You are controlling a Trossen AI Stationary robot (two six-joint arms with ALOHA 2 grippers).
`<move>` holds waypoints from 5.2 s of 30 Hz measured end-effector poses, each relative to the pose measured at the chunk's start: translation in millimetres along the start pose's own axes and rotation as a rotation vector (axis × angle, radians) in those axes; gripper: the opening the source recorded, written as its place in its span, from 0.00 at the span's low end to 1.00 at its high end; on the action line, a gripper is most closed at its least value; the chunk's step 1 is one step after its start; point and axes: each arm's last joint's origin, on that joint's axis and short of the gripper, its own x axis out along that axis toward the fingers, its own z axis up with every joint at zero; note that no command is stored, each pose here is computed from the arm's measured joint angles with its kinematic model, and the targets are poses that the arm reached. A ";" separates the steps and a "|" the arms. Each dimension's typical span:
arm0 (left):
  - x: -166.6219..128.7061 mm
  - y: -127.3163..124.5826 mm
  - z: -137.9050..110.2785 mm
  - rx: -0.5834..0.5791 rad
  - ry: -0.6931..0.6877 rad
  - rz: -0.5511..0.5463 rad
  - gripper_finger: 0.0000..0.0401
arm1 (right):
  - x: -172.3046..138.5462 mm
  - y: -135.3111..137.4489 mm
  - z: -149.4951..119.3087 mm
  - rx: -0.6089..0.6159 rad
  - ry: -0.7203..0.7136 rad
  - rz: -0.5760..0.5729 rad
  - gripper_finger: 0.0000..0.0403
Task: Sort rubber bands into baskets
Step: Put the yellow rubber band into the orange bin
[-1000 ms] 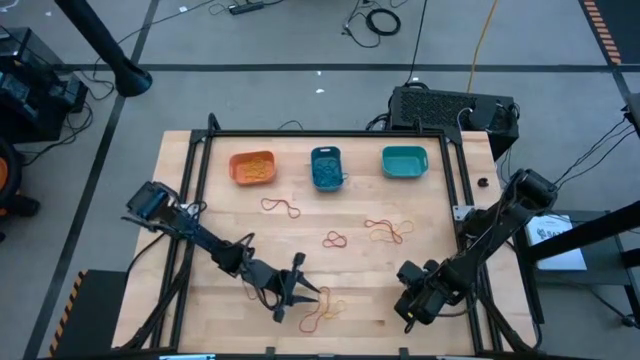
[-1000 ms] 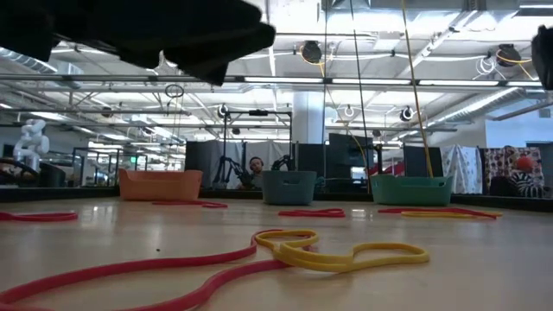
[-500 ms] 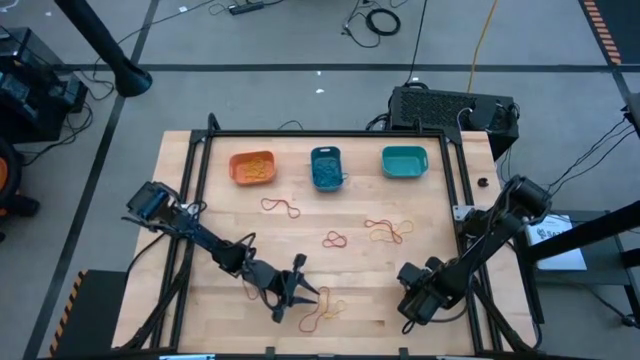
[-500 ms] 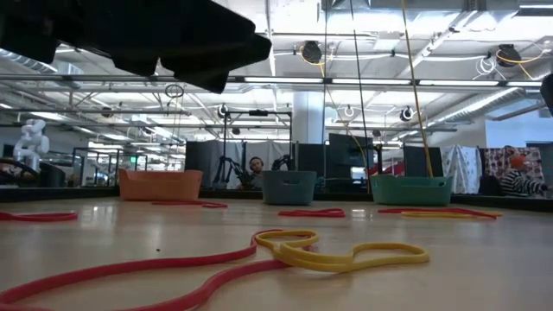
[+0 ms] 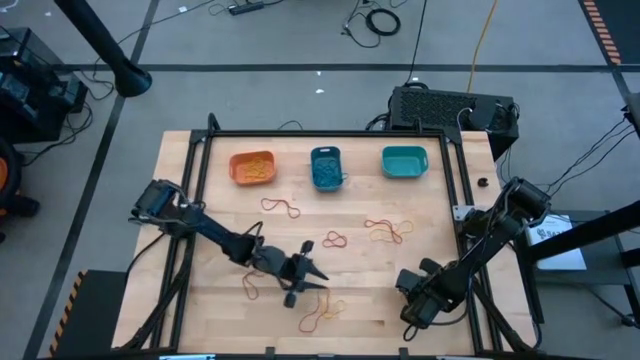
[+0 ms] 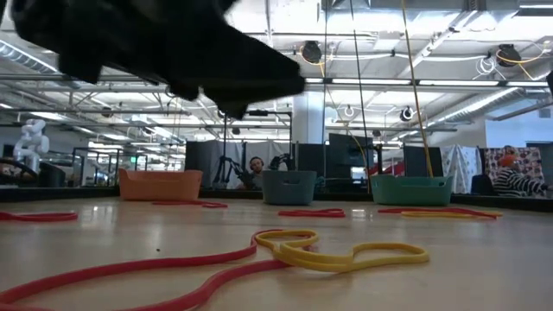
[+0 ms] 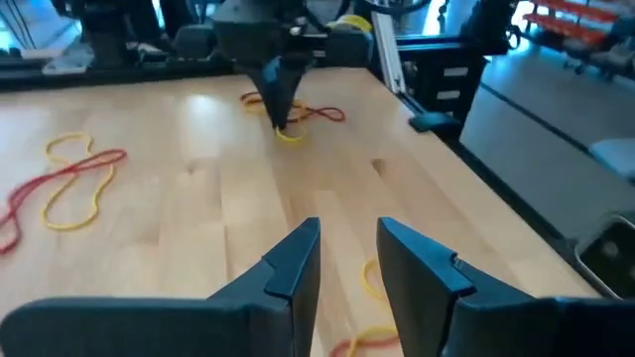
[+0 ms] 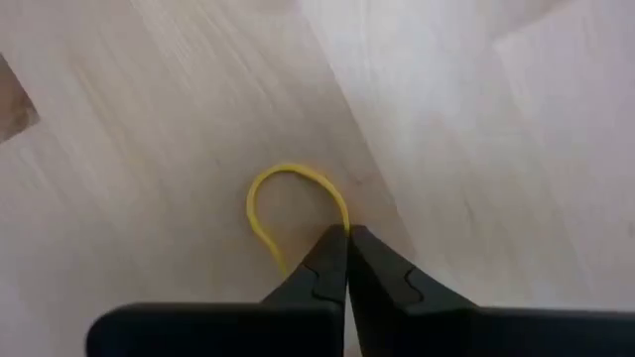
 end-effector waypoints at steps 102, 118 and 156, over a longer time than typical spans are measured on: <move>36.4 41.3 60.1 -0.009 0.197 0.074 0.01 | -23.7 39.2 68.2 -0.324 -0.694 0.092 0.31; -152.4 100.0 132.6 0.180 0.638 0.911 0.02 | -21.0 31.5 80.7 -0.338 -0.691 0.035 0.37; -215.4 182.3 13.9 -0.466 0.872 0.714 0.02 | -17.9 19.6 102.4 -0.284 -0.691 -0.007 0.37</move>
